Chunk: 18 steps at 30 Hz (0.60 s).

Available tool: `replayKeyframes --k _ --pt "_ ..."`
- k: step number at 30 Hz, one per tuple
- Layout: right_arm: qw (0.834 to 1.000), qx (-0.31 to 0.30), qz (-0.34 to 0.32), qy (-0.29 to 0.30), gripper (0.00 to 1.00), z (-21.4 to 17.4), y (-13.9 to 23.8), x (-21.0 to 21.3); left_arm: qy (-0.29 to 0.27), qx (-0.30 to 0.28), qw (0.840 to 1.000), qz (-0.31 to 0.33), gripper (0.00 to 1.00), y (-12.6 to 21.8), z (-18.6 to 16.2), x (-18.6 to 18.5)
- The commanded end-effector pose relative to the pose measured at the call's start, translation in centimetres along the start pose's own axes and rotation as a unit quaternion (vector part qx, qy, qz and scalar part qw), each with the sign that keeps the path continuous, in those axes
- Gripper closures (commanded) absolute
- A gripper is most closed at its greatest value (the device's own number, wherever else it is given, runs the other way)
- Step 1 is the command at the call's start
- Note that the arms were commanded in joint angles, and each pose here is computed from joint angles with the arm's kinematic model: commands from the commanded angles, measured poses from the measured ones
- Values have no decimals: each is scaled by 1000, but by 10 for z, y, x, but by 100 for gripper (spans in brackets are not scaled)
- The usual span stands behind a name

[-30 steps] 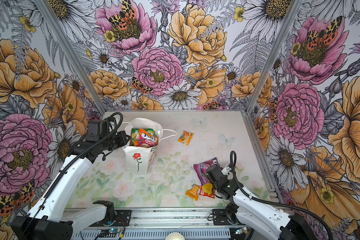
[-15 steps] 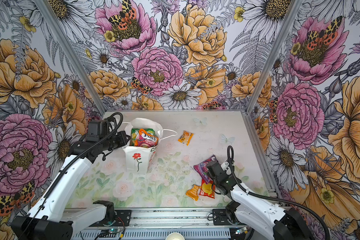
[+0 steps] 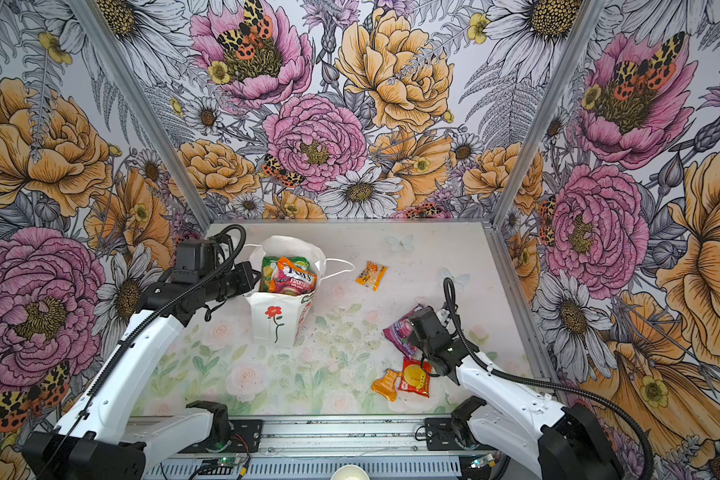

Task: Place the snacks into the paper bag
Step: 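Lift the purple bag and carry it over the paper bag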

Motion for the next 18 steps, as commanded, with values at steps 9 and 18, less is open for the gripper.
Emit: replayKeyframes --k 9,18 --pt "999 -29 41 14 100 28 17 25 -17 -42 998 -33 100 4 20 -16" --pt "995 -66 44 60 100 73 50 46 -17 -41 998 -33 100 3 19 -16"
Point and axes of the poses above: each gripper's point midway between its finger pads, its own y axis back along the fingers, its own x axis along the line the jaws close on, z = x × y, the point moved 1 cm from there along y, back along the fingers, and after that the axes turned 11 degrees about y, right-handed, at the moved point
